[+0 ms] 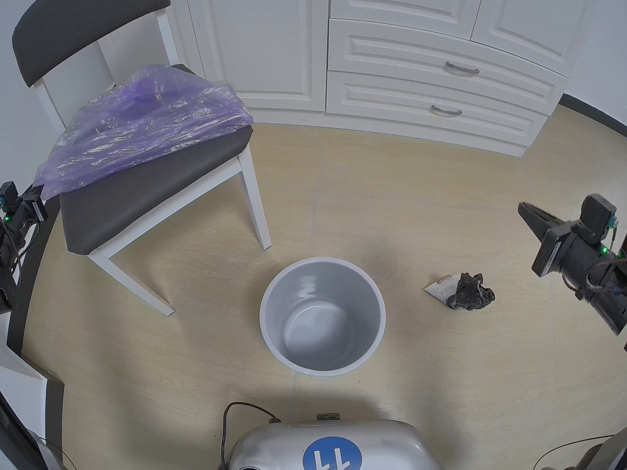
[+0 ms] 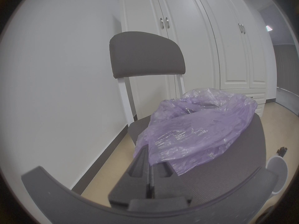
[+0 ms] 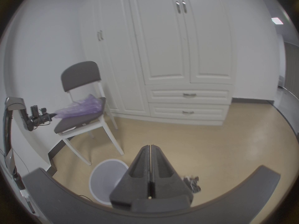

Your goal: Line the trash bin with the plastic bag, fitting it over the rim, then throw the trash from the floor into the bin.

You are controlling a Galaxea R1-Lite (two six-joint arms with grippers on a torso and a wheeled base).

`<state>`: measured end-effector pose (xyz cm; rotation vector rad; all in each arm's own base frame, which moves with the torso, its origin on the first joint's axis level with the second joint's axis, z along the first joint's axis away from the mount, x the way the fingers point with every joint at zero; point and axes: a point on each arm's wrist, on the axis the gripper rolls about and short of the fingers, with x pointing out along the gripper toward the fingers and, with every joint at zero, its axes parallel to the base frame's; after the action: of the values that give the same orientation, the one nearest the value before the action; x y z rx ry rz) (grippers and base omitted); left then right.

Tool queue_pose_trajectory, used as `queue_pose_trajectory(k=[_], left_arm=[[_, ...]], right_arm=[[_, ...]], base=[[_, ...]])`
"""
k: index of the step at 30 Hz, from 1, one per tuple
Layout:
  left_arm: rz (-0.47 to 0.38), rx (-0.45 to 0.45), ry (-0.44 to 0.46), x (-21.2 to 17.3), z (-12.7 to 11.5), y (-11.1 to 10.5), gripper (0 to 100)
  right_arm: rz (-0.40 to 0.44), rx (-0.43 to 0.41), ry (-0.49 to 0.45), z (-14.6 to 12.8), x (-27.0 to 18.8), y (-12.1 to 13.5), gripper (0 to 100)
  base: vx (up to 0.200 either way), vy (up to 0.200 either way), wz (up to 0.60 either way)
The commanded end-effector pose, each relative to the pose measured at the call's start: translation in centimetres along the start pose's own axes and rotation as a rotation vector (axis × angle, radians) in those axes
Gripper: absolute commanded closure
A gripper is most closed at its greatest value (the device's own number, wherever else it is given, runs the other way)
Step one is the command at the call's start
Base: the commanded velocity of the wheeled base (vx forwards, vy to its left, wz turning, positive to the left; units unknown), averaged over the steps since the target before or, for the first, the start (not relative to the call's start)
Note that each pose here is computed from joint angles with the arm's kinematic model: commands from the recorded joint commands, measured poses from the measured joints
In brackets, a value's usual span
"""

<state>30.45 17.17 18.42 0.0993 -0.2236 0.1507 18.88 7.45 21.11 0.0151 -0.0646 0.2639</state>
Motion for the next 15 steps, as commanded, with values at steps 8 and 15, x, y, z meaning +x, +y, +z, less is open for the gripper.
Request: queue_pose_trajectory(k=[8,15], left_arm=[[-0.054,-0.080,-0.004,-2.9,1.8,-2.7,100],[-0.162,-0.136,-0.034,-2.6,3.1,-6.1,100]], right_arm=[[0.046,0.073,-0.031,0.8,1.8,2.0,100],[0.027,0.133,-0.031,0.9,2.7,2.6,100]], base=[[0.000,0.000,0.00],[0.000,0.000,0.00]])
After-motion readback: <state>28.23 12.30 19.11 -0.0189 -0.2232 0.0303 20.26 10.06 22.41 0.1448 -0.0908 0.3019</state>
